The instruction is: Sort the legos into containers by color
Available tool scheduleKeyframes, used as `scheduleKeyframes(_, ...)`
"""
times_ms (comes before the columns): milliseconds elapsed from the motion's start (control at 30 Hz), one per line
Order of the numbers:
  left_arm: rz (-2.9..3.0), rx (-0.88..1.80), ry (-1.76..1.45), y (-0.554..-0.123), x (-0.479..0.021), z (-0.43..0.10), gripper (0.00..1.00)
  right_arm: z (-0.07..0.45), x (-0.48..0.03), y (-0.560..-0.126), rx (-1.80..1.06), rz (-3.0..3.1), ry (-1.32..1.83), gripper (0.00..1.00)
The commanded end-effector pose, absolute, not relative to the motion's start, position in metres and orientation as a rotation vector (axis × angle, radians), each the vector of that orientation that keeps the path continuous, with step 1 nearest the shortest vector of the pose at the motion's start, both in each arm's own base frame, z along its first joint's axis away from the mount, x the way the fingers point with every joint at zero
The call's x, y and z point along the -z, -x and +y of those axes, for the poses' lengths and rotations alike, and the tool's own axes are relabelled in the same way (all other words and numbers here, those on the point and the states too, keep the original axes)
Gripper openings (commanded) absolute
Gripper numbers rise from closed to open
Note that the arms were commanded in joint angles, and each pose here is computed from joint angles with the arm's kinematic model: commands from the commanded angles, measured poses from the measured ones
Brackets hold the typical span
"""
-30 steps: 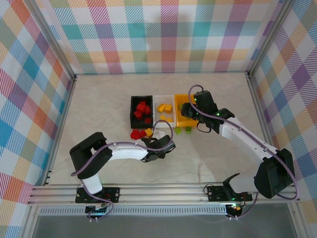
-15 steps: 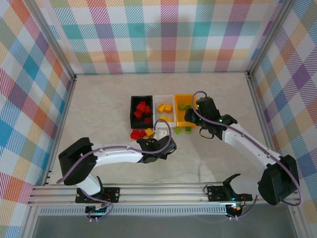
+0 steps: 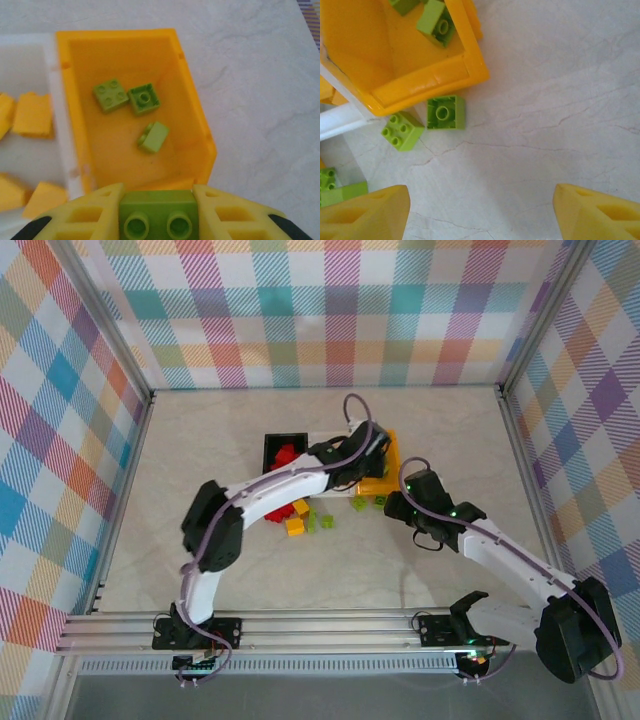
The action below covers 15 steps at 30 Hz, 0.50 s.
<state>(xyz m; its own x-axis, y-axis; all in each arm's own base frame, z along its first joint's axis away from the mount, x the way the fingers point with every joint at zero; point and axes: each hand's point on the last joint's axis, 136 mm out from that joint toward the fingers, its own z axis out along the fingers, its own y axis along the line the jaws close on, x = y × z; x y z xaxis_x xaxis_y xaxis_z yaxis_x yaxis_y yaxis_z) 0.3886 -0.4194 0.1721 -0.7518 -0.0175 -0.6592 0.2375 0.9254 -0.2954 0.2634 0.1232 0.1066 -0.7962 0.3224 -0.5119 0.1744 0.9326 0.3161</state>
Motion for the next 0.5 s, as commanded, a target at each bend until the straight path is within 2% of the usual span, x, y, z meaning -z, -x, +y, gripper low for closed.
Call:
scheduleKeyframes(0, 2.444, 0.429, -0.214, -0.399, -0.161, -0.429, 0.34, 0.127, -0.109, -0.258, -0.390, 2.490, -0.359, 0.76)
scheduleKeyframes(167, 2.478, 0.394, -0.175, -0.426, -0.144, -0.434, 0.36, 0.133, -0.105, -0.253, -0.435, 2.499, -0.327, 0.76)
scheduleKeyframes(333, 2.460, 0.437, -0.147, -0.433, -0.159, -0.436, 0.66, 0.145, -0.102, -0.253, -0.501, 2.499, -0.281, 0.77)
scheduleKeyframes(467, 2.404, 0.514, -0.142, -0.426, -0.203, -0.433, 0.74, 0.150, -0.101, -0.256, -0.523, 2.485, -0.278, 0.77)
